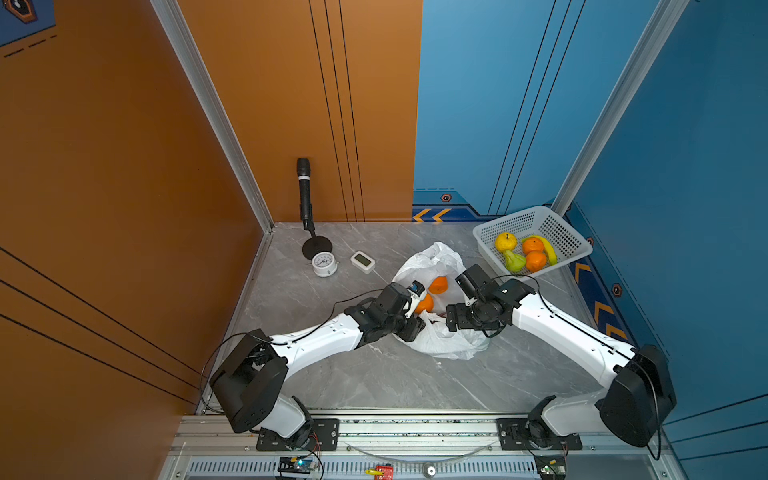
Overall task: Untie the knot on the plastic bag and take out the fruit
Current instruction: 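Grasp an orange in the bag with the left gripper while the right holds the rim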
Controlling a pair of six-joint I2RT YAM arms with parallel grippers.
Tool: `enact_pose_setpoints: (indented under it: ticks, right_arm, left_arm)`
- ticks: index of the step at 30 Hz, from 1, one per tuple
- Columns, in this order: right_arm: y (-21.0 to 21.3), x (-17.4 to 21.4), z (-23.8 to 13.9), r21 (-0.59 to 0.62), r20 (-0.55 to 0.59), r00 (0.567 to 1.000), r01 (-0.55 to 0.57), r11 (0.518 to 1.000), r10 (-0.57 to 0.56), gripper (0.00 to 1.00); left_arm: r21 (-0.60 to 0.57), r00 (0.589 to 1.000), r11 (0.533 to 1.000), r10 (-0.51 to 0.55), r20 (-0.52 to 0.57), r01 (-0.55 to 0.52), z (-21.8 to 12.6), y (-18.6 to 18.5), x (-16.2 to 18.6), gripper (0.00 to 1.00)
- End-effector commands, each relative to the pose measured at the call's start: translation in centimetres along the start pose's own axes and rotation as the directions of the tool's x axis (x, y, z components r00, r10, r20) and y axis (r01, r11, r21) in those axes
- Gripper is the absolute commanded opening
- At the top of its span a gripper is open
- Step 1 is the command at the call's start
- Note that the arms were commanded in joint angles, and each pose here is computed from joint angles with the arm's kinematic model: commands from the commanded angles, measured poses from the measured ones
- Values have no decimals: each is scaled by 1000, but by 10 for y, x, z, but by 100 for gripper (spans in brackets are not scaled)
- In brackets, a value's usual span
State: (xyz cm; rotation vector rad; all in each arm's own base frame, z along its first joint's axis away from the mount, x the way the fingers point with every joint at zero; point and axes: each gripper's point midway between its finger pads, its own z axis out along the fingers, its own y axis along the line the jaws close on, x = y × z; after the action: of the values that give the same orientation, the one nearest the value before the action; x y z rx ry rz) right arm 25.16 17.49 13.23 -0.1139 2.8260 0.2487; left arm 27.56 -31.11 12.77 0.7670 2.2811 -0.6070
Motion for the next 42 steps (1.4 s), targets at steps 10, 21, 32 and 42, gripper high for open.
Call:
enact_pose_setpoints:
  ticks: [10, 21, 32, 42]
  right_arm:
    - [5, -4, -15, -64, 117, 993, 14, 998, -6, 92]
    - [0, -2, -18, -66, 151, 989, 7, 998, 3, 92]
    - [-6, -2, -22, -50, 163, 986, -18, 999, 26, 93]
    - [-17, 4, -34, -22, 180, 983, -40, 999, 43, 93]
  left_arm:
    - [29, 982, 995, -100, 160, 97, 4, -13, -93, 54]
    - [-50, 995, 994, -96, -27, 94, 65, 3, -79, 47]
    - [-153, 989, 986, -89, -119, 70, 90, 39, -62, 56]
    - [-170, 981, 983, -98, -169, 69, 103, 56, -50, 69]
